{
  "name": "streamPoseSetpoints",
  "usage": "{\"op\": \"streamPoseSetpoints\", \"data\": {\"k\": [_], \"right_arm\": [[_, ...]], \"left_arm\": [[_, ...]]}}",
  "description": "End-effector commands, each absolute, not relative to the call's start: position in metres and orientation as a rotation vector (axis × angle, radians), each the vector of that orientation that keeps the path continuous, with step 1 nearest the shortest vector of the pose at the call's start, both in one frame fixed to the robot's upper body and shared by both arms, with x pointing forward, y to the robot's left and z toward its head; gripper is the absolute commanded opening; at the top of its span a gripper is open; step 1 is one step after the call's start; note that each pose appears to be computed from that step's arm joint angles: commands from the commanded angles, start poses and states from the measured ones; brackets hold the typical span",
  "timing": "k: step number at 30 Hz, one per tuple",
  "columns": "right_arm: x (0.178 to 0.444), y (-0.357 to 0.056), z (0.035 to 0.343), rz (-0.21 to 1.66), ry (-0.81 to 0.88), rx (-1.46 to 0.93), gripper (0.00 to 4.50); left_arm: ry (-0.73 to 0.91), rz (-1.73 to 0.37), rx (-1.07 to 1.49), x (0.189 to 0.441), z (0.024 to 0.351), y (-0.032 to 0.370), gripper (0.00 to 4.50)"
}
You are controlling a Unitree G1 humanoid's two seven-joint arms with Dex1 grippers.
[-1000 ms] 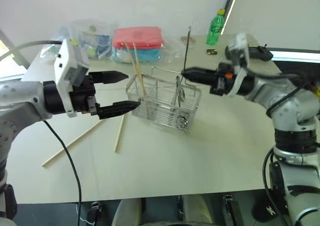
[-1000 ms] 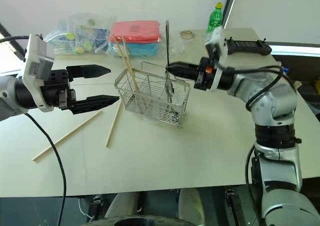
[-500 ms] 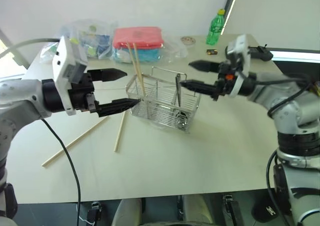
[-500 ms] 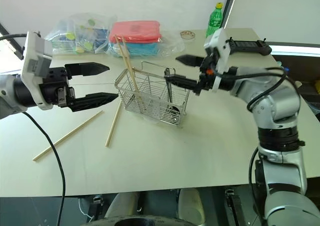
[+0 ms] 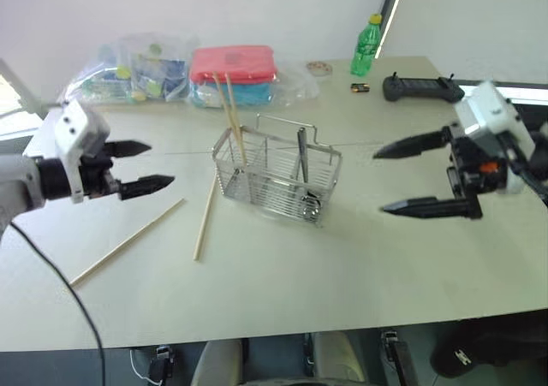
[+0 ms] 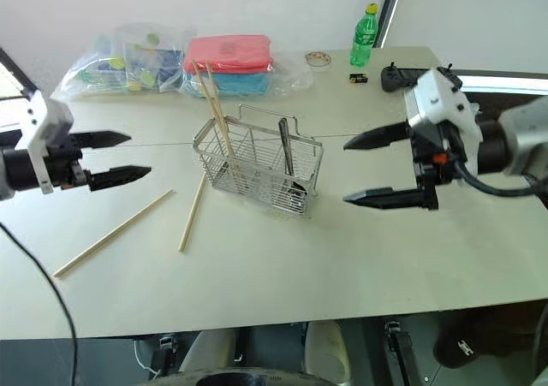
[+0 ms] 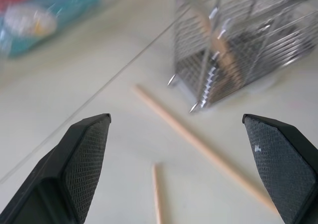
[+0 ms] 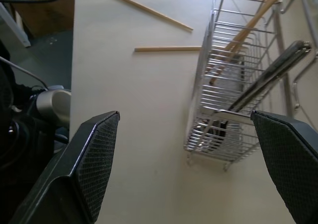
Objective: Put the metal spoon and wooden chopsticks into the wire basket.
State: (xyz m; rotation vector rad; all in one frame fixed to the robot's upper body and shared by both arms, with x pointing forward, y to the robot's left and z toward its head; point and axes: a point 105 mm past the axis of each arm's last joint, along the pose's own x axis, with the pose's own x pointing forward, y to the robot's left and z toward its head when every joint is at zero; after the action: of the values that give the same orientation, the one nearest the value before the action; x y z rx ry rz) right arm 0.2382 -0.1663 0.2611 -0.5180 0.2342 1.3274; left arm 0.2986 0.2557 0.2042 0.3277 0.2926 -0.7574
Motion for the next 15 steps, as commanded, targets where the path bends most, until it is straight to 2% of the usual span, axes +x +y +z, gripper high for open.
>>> {"op": "streamPoseSetpoints", "data": {"k": [1, 8, 15], "right_arm": [[0.229, -0.164, 0.26, 1.311, 0.181, -0.546, 4.34], [0.226, -0.175, 0.218, 1.177, 0.193, -0.411, 4.34], [0.228, -0.175, 0.216, 1.115, 0.175, -0.375, 4.34]], "left_arm": [[0.273, -0.706, 0.361, 0.306, 0.199, 0.268, 4.5], [0.309, -0.685, 0.357, 0.321, 0.16, 0.265, 4.5], [0.402, -0.741, 0.436, 0.334, 0.118, 0.251, 4.5]]}}
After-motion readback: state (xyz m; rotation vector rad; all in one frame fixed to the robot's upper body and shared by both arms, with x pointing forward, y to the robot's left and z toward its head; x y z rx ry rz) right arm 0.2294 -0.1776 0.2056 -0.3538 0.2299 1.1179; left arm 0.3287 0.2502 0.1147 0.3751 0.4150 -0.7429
